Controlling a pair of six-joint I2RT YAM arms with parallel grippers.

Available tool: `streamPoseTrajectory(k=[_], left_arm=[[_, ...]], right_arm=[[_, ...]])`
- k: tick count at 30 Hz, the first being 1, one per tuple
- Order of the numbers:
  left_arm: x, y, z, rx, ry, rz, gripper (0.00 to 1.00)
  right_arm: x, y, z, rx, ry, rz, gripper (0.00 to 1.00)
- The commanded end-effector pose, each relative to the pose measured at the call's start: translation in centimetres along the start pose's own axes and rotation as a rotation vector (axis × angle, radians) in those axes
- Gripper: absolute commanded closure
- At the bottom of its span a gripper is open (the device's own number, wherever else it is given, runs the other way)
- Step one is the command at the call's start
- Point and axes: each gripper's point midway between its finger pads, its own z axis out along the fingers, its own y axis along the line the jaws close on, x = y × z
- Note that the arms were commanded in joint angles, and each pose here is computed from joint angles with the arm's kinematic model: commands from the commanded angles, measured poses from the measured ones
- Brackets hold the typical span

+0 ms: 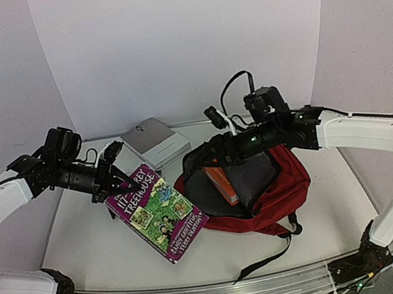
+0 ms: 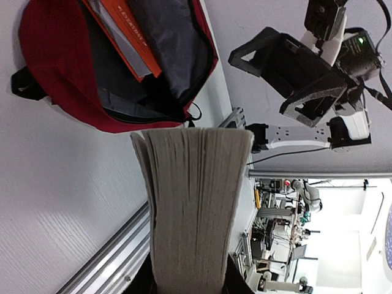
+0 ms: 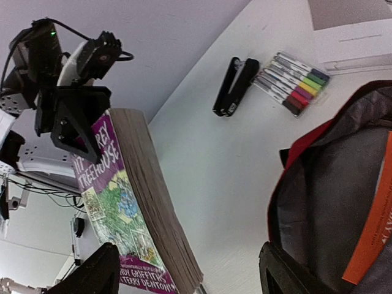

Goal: Pack the student bag
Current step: Pick up the book from the center of the board.

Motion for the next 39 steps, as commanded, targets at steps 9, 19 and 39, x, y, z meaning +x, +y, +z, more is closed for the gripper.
streamPoseTrajectory(k=[9,19,39], left_arm=[[-6.4,2.8,-5.6,-0.210,-0.446,-0.084,1.00],[-7.3,3.5,-5.3,-0.225,-0.447,-0.109,1.00],[-7.2,1.7,-4.4,-0.119,-0.406,-0.115,1.00]], right_arm=[[1.9,-14.8,-4.1,0.858,0.032,0.001,0.19],[2.1,-20.5,-1.7,1.059,0.125,-0.082,0.21],[1.6,-23.2,-0.5,1.135,0.095,-0.030,1.00]])
